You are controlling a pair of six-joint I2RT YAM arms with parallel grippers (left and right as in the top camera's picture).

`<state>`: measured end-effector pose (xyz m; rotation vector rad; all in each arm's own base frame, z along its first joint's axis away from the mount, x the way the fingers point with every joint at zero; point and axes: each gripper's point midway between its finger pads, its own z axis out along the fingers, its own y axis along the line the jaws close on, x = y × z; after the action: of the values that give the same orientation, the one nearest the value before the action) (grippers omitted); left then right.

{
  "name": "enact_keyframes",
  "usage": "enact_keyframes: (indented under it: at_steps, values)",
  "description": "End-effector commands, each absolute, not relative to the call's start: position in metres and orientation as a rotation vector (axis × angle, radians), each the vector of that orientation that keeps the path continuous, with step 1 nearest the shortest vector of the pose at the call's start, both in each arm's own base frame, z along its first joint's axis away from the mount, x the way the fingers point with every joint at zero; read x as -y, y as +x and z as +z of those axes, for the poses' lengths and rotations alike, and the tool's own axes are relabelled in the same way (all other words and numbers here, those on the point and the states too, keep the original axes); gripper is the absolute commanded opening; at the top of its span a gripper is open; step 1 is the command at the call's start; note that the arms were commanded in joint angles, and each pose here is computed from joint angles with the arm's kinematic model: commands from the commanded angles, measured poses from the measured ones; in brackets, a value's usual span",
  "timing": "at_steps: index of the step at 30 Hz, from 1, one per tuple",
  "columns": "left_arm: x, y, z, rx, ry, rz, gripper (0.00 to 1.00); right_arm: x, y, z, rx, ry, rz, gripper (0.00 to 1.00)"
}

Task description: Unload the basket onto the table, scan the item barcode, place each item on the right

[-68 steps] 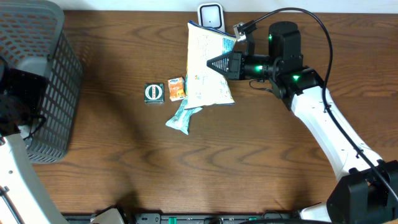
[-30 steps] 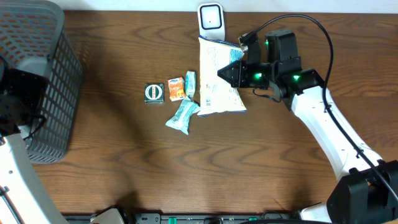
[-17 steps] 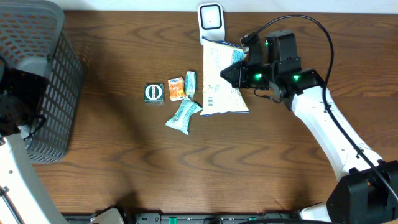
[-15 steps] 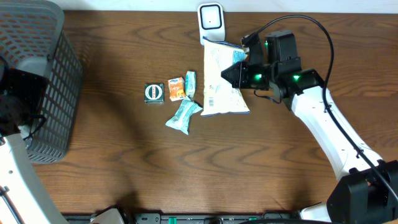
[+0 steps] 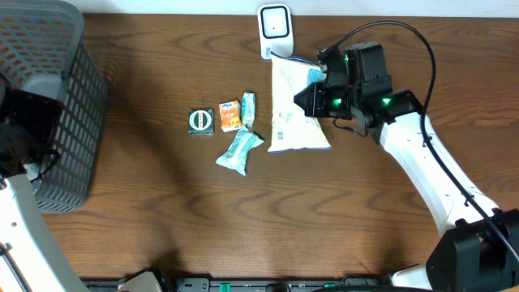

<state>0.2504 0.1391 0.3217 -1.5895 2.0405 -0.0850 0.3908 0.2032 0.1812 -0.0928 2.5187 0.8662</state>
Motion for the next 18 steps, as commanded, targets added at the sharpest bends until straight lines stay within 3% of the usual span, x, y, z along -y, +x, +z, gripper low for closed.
enact_keyframes:
  at_steps: [1,3,8,13,18]
  values:
    - [-0.141,0.249,0.322,-2.034,-1.596,-0.077,0.98,-0.172,0.406,0.188,-2.488,-0.026,0.593,0.02]
    - [-0.141,0.249,0.322,-2.034,-1.597,-0.077,0.98,-0.136,0.408,0.175,-2.509,0.033,0.251,0.02]
    - [-0.141,0.249,0.322,-2.034,-1.596,-0.077,0.97,-0.09,0.406,0.174,-2.463,0.056,-0.235,0.01]
    - [-0.141,0.249,0.322,-2.034,-1.597,-0.077,0.98,-0.056,0.405,0.172,-2.385,0.051,-0.655,0.01]
    - [-0.141,0.249,0.322,-2.034,-1.597,-0.077,0.97,-0.049,0.409,0.148,-2.381,-0.048,-0.884,0.01]
